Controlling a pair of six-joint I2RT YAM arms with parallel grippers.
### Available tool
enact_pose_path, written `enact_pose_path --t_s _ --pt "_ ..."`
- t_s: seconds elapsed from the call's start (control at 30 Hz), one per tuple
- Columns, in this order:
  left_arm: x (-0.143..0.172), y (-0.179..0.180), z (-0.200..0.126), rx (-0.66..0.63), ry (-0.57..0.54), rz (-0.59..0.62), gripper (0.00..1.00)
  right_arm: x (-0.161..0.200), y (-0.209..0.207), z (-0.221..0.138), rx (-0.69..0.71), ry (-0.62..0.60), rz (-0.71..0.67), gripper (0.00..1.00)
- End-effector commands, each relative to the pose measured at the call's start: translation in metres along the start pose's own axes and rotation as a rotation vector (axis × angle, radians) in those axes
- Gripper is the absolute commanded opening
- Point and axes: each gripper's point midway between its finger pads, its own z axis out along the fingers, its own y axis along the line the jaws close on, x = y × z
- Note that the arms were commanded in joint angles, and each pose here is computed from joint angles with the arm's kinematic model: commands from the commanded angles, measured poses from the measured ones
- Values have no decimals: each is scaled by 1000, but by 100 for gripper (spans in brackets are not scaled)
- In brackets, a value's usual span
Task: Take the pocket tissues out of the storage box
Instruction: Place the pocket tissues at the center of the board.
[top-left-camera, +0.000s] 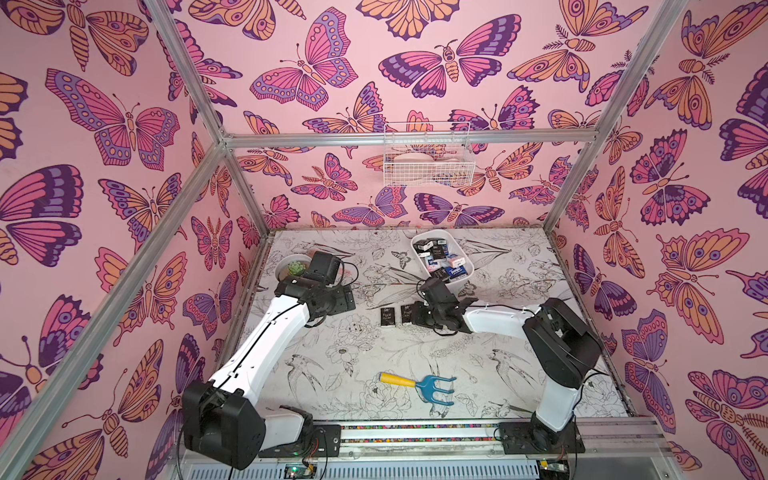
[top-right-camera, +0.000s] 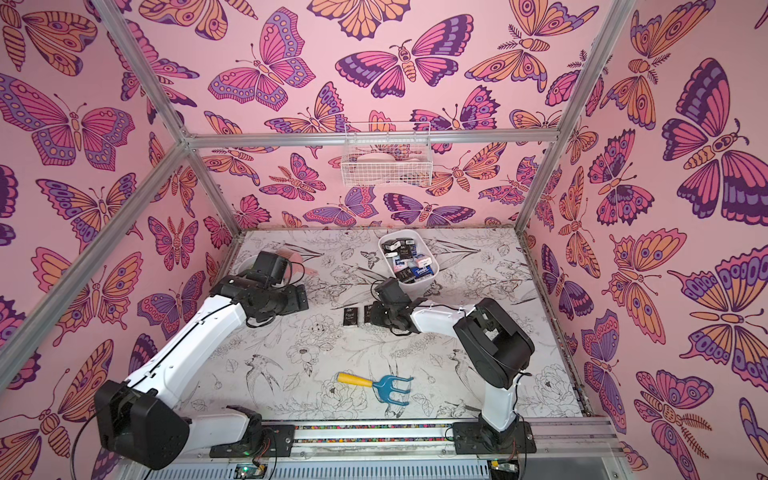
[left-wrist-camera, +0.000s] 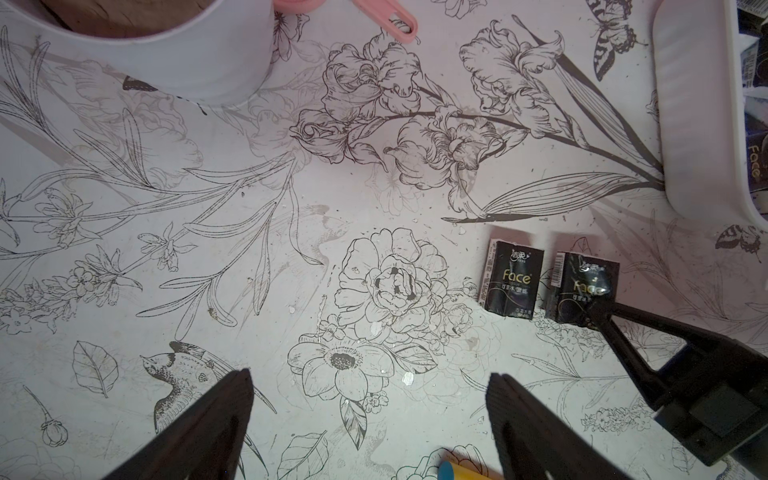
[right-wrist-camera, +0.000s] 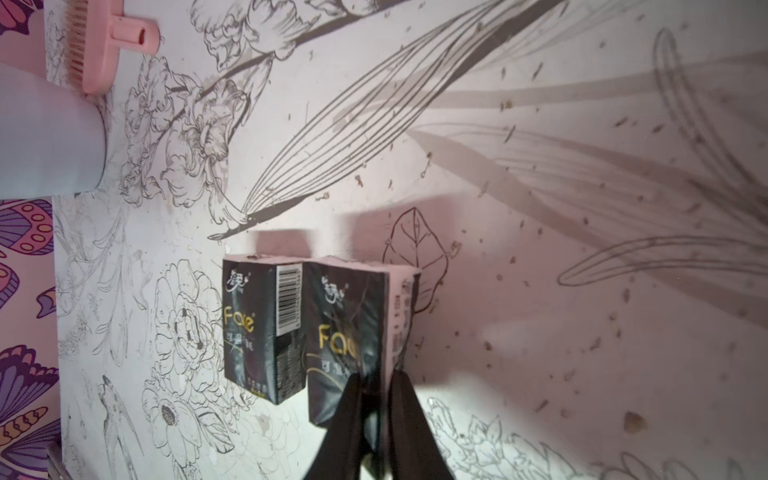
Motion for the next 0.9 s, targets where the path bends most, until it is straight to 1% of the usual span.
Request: enact_pose_path --t_s 0.0,0.53,0.87 --pt "1 2 -4 4 0 7 94 -2 5 3 -10 -27 13 15" --pt "4 5 -5 -1 -5 8 94 14 6 15 -30 14 52 16" --pt "5 6 -4 -4 -2 6 94 17 8 17 -41 28 47 18"
